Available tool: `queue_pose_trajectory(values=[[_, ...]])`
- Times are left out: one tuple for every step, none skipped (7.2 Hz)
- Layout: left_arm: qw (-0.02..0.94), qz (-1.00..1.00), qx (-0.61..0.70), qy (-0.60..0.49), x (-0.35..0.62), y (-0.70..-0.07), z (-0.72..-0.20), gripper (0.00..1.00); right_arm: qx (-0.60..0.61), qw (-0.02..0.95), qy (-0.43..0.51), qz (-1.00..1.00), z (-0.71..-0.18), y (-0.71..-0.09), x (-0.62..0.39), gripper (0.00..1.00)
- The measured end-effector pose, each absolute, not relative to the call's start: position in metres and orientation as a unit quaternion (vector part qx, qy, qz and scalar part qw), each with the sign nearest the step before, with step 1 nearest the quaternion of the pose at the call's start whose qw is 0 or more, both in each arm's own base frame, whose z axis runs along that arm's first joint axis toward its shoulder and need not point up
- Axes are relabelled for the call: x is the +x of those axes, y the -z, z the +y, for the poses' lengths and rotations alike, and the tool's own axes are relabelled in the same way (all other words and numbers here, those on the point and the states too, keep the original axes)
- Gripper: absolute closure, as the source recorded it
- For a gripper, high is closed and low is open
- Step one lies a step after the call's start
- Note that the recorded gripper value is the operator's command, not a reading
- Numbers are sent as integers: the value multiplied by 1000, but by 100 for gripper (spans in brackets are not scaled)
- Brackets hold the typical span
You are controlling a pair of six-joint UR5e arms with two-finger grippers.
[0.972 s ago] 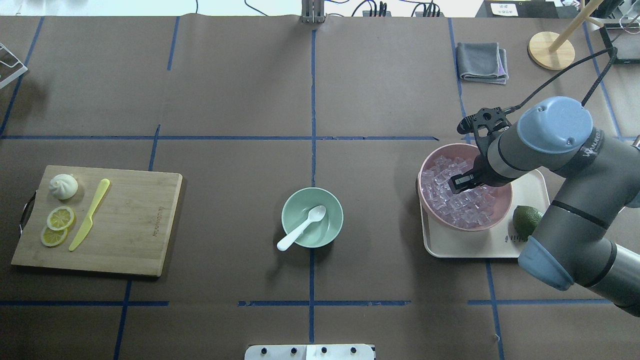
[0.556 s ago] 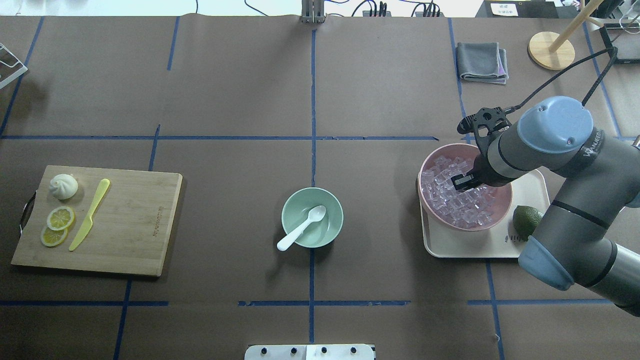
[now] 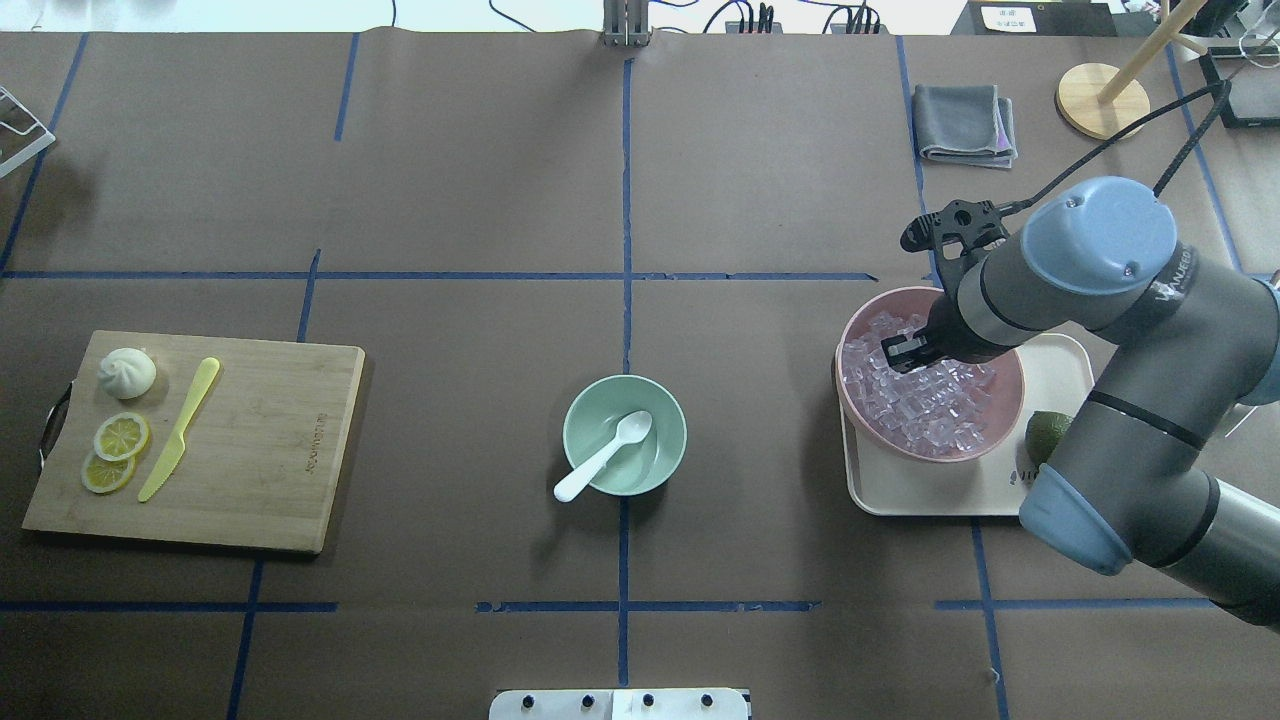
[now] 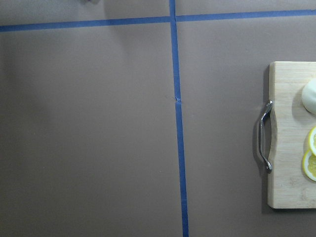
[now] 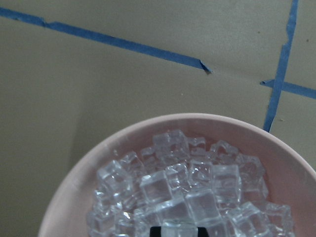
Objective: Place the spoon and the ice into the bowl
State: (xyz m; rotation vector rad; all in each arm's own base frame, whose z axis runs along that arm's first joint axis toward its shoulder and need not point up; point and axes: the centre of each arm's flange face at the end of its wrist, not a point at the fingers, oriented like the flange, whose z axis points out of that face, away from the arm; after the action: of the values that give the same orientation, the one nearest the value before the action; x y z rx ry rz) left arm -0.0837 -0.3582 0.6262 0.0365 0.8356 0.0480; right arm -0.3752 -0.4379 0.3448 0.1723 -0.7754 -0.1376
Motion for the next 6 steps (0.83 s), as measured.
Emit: queue_pose_trajectory(values=[[912, 408, 19, -22, -84, -623, -353, 0, 69, 920, 31, -384, -438, -313, -394, 100], [912, 410, 19, -22, -83, -622, -349, 0, 61, 921, 2, -385, -435, -279, -418, 100], [912, 410, 18, -21, -83, -623, -348, 0, 57, 920, -22, -388, -430, -248, -445, 100], [912, 410, 18, -21, -83, -622, -348, 0, 53, 917, -43, -393, -424, -221, -475, 99], [911, 410, 18, -21, -83, -623, -348, 0, 50, 916, -66, -394, -414, -197, -511, 99], [911, 411, 17, -20, -83, -624, -349, 0, 44, 914, -94, -392, -402, -177, -547, 98]])
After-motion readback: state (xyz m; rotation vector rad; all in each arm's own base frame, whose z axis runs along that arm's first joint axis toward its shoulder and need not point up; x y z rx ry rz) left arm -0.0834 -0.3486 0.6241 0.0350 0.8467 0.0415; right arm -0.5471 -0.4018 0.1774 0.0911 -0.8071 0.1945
